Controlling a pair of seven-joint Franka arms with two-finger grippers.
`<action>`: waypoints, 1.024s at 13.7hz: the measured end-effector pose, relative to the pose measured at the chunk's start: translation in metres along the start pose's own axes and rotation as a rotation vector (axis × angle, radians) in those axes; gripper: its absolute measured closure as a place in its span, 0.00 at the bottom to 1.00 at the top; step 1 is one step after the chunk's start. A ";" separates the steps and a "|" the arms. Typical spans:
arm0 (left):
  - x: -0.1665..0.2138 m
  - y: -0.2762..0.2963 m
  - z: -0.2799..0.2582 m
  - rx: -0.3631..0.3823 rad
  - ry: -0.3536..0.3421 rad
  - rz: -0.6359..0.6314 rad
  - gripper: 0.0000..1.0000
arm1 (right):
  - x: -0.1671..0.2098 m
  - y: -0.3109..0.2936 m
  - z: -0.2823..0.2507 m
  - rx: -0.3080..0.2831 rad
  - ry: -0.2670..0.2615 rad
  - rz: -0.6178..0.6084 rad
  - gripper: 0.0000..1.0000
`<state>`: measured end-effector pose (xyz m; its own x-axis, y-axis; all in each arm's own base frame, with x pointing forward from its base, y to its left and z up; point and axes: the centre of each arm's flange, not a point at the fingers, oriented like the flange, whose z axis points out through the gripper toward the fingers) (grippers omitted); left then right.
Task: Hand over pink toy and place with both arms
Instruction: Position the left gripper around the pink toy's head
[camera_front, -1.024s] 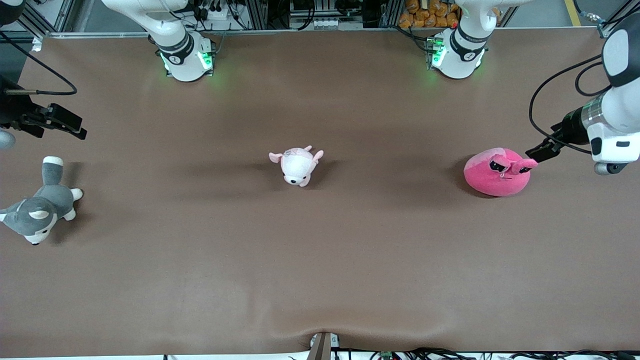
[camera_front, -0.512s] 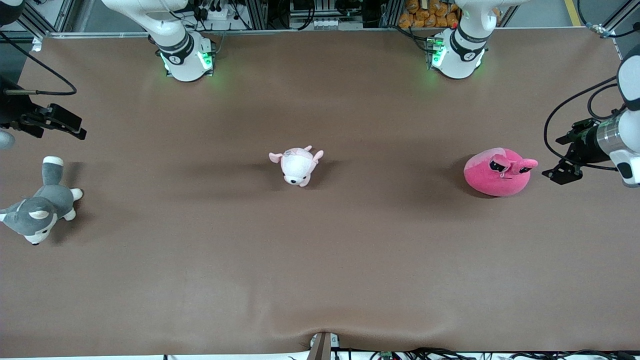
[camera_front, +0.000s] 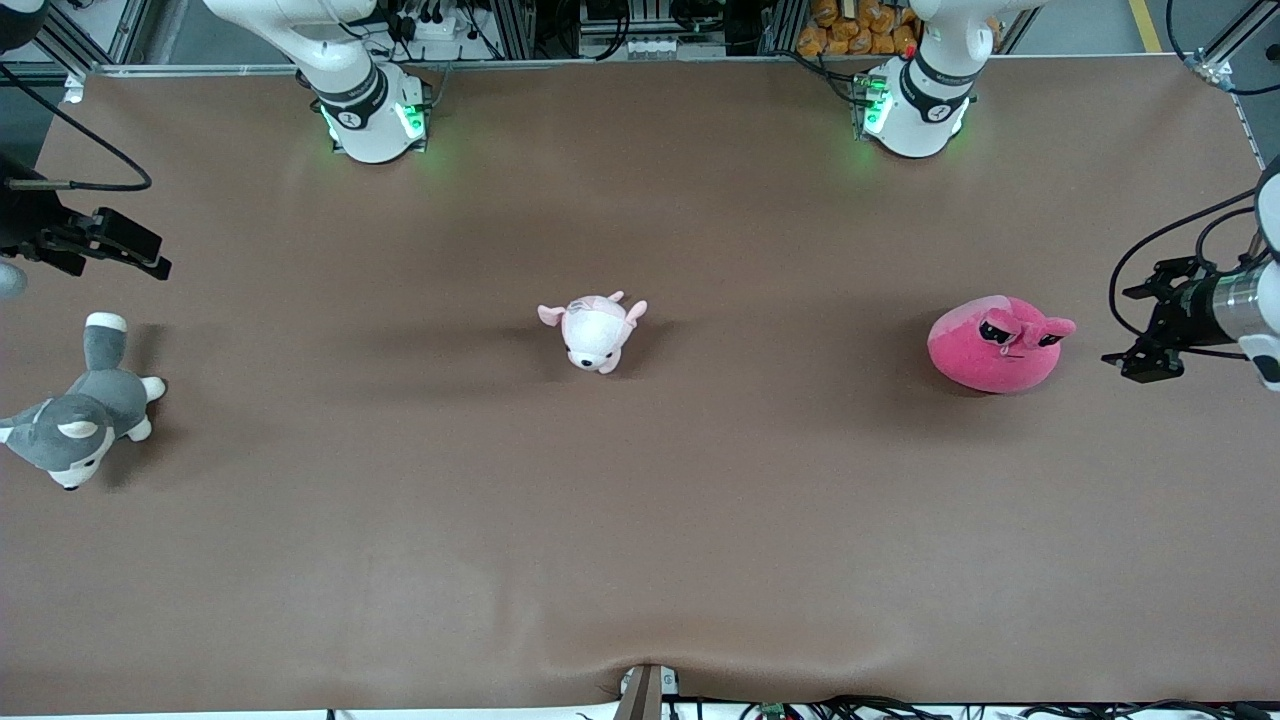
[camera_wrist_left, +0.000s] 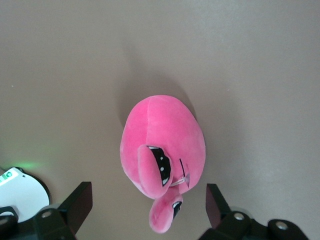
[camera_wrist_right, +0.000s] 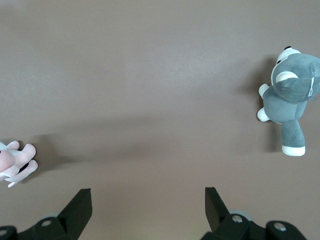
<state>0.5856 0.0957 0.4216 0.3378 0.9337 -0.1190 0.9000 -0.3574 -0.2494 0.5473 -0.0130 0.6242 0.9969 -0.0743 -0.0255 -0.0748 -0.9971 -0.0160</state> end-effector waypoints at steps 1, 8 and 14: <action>0.002 0.002 0.006 -0.001 -0.021 -0.006 0.00 | 0.000 0.001 0.000 0.000 0.000 0.003 0.00; 0.031 -0.013 0.048 -0.063 -0.140 -0.103 0.00 | 0.005 0.001 0.008 -0.001 -0.014 0.002 0.00; 0.022 -0.024 0.079 -0.098 -0.171 -0.135 0.00 | 0.005 0.000 0.009 -0.001 -0.015 0.002 0.00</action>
<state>0.5492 0.1228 0.3495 0.1687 0.9523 -0.2541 0.9590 -0.2182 -0.1810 0.5521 -0.0136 0.6153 0.9963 -0.0756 -0.0401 -0.0763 -0.9970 -0.0146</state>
